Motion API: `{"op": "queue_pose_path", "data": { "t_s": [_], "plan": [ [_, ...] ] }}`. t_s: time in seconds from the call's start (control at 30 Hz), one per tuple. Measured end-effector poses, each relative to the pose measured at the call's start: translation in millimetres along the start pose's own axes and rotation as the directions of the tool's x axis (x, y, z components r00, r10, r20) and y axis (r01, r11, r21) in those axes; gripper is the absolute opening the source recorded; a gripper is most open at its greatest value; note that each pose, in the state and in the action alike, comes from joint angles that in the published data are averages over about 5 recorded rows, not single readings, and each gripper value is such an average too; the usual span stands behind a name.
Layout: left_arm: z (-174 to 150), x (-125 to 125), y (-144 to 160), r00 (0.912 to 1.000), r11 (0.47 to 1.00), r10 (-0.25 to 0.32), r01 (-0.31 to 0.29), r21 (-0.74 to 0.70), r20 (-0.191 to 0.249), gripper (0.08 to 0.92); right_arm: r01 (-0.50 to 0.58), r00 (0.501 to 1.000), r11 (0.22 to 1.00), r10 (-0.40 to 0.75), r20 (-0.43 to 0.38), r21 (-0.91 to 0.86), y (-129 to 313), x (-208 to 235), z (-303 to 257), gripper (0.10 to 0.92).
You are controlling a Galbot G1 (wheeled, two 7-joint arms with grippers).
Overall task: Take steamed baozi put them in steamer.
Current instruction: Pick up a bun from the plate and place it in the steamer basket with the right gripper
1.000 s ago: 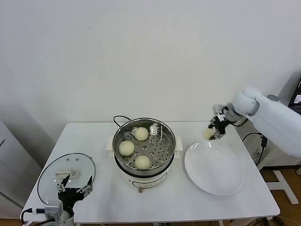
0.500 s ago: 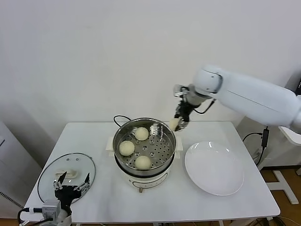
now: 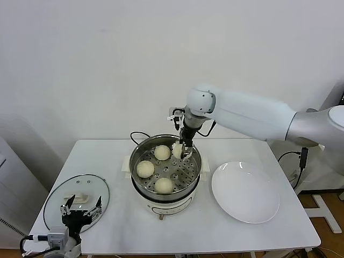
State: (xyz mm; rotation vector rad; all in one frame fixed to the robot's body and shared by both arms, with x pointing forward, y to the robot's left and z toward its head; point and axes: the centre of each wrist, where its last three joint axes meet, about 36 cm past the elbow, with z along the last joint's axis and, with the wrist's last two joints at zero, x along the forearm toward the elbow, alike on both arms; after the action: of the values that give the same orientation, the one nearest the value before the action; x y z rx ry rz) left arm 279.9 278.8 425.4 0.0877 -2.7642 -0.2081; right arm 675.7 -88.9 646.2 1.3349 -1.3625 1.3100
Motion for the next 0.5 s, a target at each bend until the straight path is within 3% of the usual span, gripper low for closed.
{"op": "queue_pose_path", "data": {
  "t_s": [0.5],
  "plan": [
    [2.9, -4.4, -0.7, 1.0, 1.0, 0.001, -0.001, 0.006, -0.008, 0.823, 0.02, 0.998, 1.0, -0.019, -0.053, 0.022, 5.7, -45.5, -7.1, 0.493]
  ]
}}
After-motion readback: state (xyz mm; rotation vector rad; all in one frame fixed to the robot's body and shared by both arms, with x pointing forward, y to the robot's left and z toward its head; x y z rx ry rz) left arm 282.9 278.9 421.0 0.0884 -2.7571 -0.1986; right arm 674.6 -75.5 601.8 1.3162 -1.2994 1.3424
